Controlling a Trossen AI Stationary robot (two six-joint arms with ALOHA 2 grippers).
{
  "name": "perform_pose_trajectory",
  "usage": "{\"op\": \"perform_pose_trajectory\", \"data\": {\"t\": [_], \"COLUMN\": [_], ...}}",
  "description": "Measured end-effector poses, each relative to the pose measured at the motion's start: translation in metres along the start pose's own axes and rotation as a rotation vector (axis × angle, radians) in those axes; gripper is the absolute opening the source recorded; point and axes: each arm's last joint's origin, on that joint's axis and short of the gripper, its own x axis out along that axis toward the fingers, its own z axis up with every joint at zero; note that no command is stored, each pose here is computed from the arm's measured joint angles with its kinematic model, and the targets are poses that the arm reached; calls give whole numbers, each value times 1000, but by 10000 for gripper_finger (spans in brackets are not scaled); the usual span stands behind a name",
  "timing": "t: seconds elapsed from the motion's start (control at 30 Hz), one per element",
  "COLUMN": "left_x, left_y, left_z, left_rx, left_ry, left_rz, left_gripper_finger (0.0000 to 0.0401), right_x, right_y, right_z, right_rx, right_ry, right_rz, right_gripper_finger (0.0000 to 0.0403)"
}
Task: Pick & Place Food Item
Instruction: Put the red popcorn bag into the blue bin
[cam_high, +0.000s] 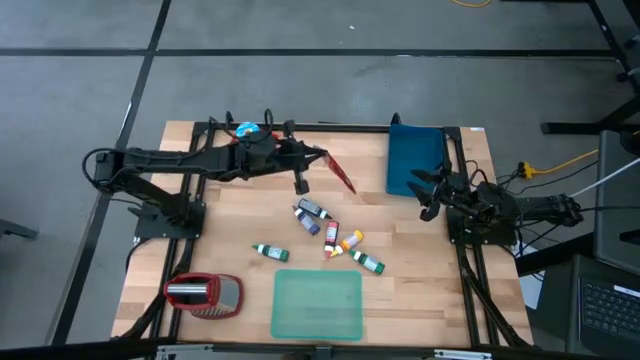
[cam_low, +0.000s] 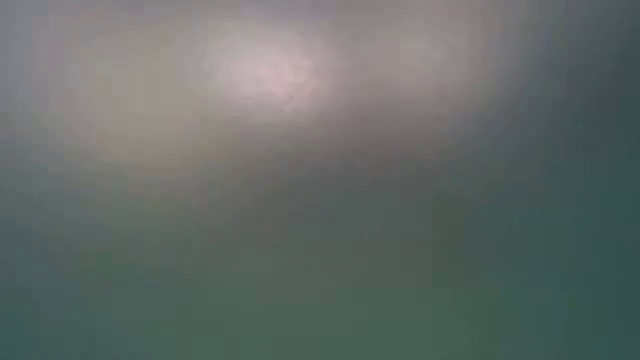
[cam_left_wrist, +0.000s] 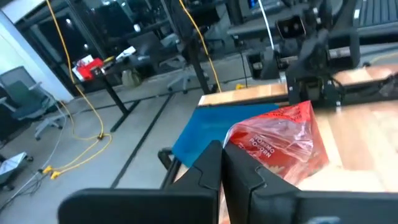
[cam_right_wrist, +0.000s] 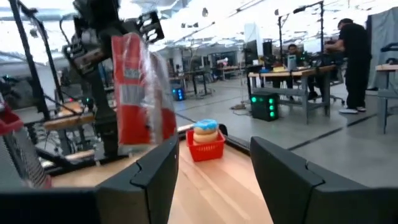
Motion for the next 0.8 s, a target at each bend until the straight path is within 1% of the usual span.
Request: {"op": "perform_pose_trajectory", "data": {"t": [0.1, 0.2, 0.33, 0.4, 0.47, 0.53, 0.67, 0.8], "left_x": [8, 20, 34, 38, 41, 44, 55, 71], "left_y": [-1, -1, -1, 2, 5, 7, 8, 9], "left_z": [-5, -8, -13, -13, -9, -4, 9, 19], "left_rx": [-7, -19, -28, -37, -55, -61, -21, 0], "left_ry": [8, -38, -88, -112, -127, -142, -170, -192], "left_rz": [-10, -37, -55, -64, -72, -76, -66, -53], "left_gripper_finger": [2, 2, 2, 2, 2, 1, 2, 1], "right_x": [1, 2, 4, 6, 7, 8, 10, 11], "right_y": [1, 3, 4, 4, 3, 3, 6, 7], "right_z": [0, 0, -3, -4, -6, -7, -6, -4], "right_rx": [18, 25, 16, 7, -1, -6, 3, 9], "right_ry": [-1, 2, 36, 46, 56, 61, 49, 32], "right_rz": [29, 62, 73, 42, 4, -14, 24, 35], "right_gripper_finger": [203, 209, 239, 259, 276, 284, 284, 284]}}
